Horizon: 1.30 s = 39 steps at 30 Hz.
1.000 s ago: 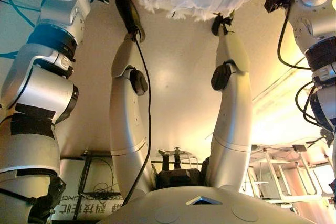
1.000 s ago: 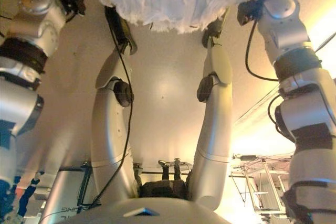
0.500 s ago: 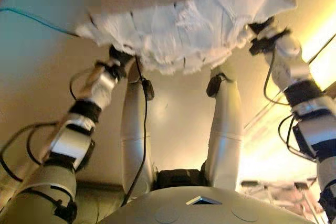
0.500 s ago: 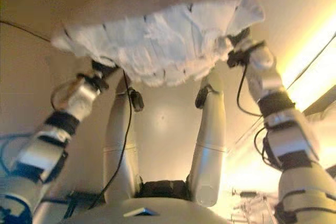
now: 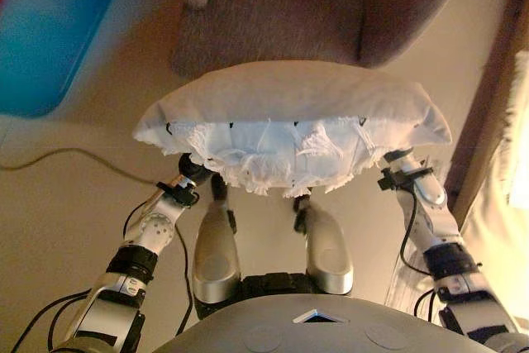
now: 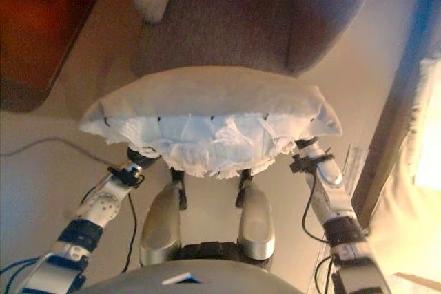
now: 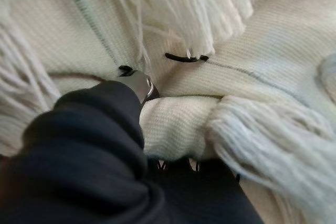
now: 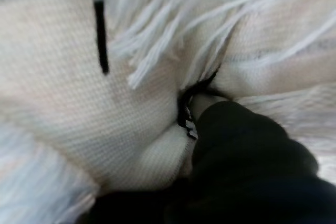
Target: Pick up the cushion and take it to the sofa
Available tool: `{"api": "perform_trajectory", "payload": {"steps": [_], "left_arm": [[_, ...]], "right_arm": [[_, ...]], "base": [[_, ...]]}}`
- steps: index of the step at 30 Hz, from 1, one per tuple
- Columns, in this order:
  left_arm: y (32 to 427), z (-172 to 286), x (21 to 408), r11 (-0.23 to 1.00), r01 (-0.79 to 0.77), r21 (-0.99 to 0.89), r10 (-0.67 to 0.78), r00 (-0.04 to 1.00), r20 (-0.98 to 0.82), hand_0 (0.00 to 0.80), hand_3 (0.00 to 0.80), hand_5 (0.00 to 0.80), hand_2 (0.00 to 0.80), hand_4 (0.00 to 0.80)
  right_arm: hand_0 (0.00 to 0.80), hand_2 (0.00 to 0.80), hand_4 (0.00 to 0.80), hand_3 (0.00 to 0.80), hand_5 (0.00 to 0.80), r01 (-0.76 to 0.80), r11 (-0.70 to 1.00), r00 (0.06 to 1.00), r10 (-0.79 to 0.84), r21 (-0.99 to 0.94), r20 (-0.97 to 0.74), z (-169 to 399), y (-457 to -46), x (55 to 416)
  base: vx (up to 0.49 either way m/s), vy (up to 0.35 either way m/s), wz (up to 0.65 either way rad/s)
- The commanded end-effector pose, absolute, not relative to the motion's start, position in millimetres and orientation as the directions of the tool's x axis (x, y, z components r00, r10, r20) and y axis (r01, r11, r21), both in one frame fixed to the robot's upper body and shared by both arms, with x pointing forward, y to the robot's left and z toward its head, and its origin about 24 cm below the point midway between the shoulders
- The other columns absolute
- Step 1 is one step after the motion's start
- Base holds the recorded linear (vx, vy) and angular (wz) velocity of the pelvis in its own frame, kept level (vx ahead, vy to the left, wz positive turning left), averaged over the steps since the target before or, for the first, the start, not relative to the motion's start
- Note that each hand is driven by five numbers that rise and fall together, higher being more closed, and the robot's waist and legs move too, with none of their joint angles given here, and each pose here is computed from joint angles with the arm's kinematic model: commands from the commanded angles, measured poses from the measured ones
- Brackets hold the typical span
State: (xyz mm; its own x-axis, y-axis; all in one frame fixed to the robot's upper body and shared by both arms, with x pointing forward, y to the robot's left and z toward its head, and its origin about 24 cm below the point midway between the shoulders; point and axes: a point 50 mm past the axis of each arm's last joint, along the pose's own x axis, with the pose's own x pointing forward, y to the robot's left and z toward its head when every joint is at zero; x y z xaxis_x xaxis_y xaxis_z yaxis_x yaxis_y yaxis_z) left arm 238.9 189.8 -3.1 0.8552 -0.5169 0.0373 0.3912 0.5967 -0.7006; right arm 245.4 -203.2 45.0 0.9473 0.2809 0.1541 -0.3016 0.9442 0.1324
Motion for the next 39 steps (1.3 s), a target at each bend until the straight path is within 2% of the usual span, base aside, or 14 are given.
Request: {"api": "perform_trajectory", "payload": {"steps": [1, 4, 8, 14, 24, 33, 39], "left_arm": [[131.9, 31.0, 228.5, 0.405, 0.627, -0.666, -0.63, 0.719, 0.293, 0.8, 0.8, 0.8, 0.8, 0.8], [149.5, 51.4, 226.1, 0.537, 0.624, -0.568, -0.512, 0.776, 0.369, 0.8, 0.8, 0.8, 0.8, 0.8], [172.2, 79.4, 224.8, 0.698, 0.509, -0.504, -0.304, 0.847, 0.436, 0.8, 0.8, 0.8, 0.8, 0.8], [160.4, 107.5, 219.0, 0.705, 0.564, -0.43, -0.292, 0.784, 0.548, 0.8, 0.8, 0.8, 0.8, 0.8], [145.7, 130.9, 229.9, 0.714, 0.61, -0.344, -0.33, 0.727, 0.602, 0.8, 0.8, 0.8, 0.8, 0.8], [158.5, 134.4, 227.9, 0.761, 0.543, -0.356, -0.23, 0.738, 0.634, 0.8, 0.8, 0.8, 0.8, 0.8], [167.2, 129.3, 221.0, 0.808, 0.488, -0.331, -0.194, 0.75, 0.633, 0.8, 0.8, 0.8, 0.8, 0.8]], "right_arm": [[0.8, 0.8, 0.8, 0.8, 0.8, -0.5, 0.865, 0.833, 0.47, 0.033, 0.291, 73.2, -164.6, 232.8], [0.8, 0.8, 0.8, 0.8, 0.8, -0.52, 0.854, 0.794, 0.486, -0.004, 0.366, 92.9, -167.7, 223.4], [0.8, 0.8, 0.8, 0.8, 0.8, -0.483, 0.875, 0.764, 0.444, -0.041, 0.469, 120.1, -171.4, 216.5], [0.8, 0.8, 0.8, 0.8, 0.8, -0.42, 0.905, 0.703, 0.372, -0.068, 0.605, 149.3, -173.3, 208.7], [0.8, 0.8, 0.8, 0.8, 0.8, -0.37, 0.924, 0.7, 0.345, -0.097, 0.625, 159.5, -162.9, 214.4], [0.8, 0.8, 0.8, 0.8, 0.8, -0.395, 0.902, 0.667, 0.41, -0.172, 0.622, 167.0, -158.0, 220.2], [0.8, 0.8, 0.8, 0.8, 0.8, -0.407, 0.896, 0.63, 0.415, -0.176, 0.656, 167.5, -150.0, 221.3]], "base": [[0.18, 0.046, -0.02], [0.094, 0.03, 0.04], [0.072, -0.004, 0.02], [-0.016, -0.046, -0.02], [-0.054, -0.118, 0.0], [-0.045, -0.236, -0.03], [0.033, -0.217, -0.39]]}}
